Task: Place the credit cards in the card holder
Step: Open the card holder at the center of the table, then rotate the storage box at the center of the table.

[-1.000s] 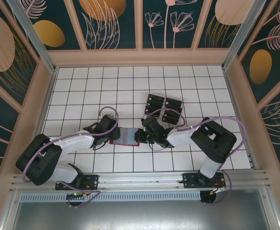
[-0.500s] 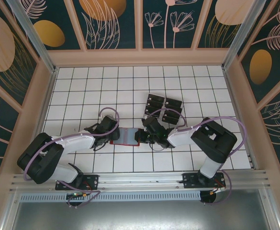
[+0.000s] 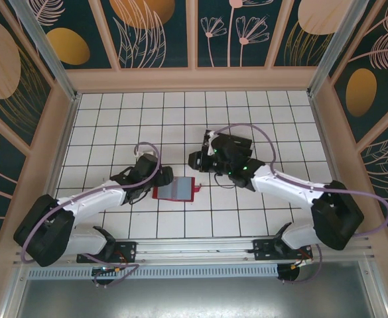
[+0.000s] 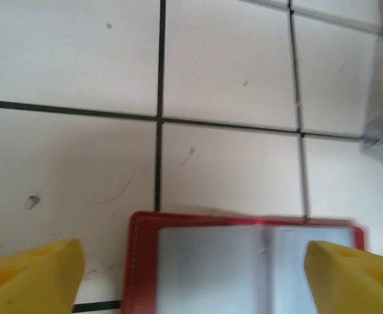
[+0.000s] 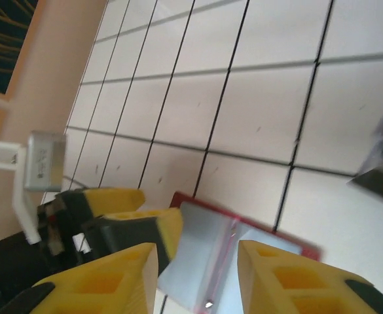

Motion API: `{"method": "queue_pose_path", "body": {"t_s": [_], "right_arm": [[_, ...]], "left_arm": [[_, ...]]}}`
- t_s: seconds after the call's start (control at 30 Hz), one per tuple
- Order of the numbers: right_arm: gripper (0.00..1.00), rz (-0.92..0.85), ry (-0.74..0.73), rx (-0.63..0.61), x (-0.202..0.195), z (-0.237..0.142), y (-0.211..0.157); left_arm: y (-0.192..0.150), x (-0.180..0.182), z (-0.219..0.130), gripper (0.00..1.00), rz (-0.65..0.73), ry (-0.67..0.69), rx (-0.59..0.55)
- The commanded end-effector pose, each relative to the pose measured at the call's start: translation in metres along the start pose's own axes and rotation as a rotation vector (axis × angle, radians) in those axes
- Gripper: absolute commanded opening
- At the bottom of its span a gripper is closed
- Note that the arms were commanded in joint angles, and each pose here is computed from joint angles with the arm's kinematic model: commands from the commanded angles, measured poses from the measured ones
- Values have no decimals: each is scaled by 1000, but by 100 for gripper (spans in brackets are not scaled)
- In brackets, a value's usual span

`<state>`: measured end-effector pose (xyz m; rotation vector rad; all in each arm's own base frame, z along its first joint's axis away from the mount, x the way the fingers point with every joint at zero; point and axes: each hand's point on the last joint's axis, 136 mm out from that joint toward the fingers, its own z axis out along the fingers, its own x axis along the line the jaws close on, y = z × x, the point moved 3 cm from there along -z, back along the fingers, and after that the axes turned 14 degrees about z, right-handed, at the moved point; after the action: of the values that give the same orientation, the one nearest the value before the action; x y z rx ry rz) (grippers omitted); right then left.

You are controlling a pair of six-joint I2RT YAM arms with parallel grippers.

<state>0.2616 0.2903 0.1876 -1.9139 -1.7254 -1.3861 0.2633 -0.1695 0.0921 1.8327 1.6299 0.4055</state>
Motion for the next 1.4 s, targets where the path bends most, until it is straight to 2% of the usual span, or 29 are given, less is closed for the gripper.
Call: {"method": "queue_pose_path", "body": {"t_s": [0.0,0.27,0.67,1.0,1.37], "right_arm": [[39,-28,-130,13,-33,-8,6],[41,0,-121,95,-47,16,-4],[40,15,-169,165,-68,54,-19],[40,-19,-246,157,-80,85,-5],[39,-27,-329,69,-104,106,39]], "left_arm": [[22,-7,-11,99,-27,-15,-53],[47,-5,-25,99,-41,34,-131],[54,-6,-24,98,-52,45,-147],[51,-8,-19,98,-68,25,-135],[50,-11,-12,98,-64,21,-120]]}}
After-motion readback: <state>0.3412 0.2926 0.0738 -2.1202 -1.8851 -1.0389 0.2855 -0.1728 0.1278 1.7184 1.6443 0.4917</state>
